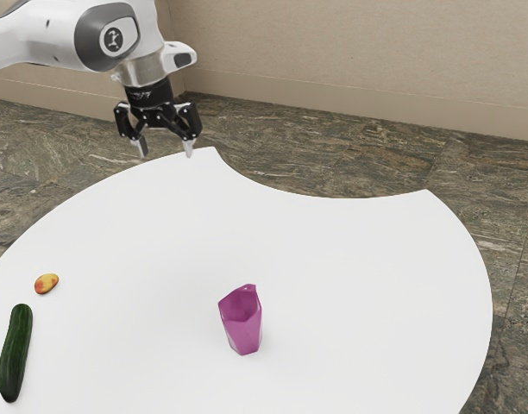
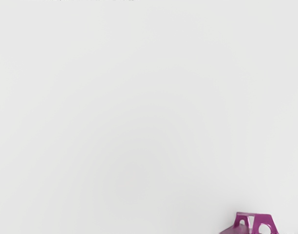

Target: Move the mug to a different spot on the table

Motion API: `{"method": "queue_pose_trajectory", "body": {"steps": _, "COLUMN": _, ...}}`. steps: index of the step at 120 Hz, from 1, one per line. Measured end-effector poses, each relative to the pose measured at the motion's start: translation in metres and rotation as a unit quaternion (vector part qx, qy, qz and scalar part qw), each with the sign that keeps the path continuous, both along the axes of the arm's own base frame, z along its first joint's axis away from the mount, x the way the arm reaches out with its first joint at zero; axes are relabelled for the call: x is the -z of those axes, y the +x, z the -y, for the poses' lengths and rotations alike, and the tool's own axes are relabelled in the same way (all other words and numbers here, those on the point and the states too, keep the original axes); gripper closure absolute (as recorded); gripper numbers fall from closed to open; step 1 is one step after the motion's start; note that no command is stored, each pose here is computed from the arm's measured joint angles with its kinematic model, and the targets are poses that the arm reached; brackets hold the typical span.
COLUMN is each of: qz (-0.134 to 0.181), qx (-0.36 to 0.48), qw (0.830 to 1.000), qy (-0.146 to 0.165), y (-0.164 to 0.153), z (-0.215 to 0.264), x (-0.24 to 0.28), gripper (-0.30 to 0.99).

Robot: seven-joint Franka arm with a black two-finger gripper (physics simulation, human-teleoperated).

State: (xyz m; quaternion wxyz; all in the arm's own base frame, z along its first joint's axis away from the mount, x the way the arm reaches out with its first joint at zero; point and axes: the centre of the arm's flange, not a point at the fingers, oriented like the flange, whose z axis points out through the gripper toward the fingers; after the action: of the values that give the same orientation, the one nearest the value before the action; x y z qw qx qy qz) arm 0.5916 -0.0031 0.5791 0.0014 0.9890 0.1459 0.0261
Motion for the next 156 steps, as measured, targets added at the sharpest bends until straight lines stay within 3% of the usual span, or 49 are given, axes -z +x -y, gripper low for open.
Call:
{"method": "queue_pose_trajectory", "body": {"steps": 30, "qz": 0.001, "qx": 0.028, "qw": 1.0, "qy": -0.001, "y": -0.002, "z": 0.004, "x": 0.0, "gripper": 0.02}}
{"method": "queue_pose_trajectory", "body": {"steps": 56, "qz": -0.004, "qx": 0.068, "qw": 0.998, "qy": -0.013, "y": -0.021, "z": 0.082, "x": 0.031, "gripper": 0.02}}
{"method": "queue_pose_trajectory", "body": {"steps": 70, "qz": -0.005, "qx": 0.076, "qw": 0.996, "qy": -0.042, "y": -0.018, "z": 0.125, "x": 0.061, "gripper": 0.02}}
{"method": "queue_pose_trajectory", "body": {"steps": 92, "qz": -0.011, "qx": 0.048, "qw": 0.997, "qy": -0.055, "y": -0.003, "z": 0.134, "x": 0.094, "gripper": 0.01}}
{"method": "queue_pose_trajectory", "body": {"steps": 130, "qz": -0.051, "qx": 0.042, "qw": 0.997, "qy": -0.034, "y": -0.036, "z": 0.158, "x": 0.162, "gripper": 0.01}}
{"method": "queue_pose_trajectory", "body": {"steps": 156, "qz": -0.046, "qx": 0.068, "qw": 0.997, "qy": -0.003, "y": -0.048, "z": 0.168, "x": 0.21, "gripper": 0.01}}
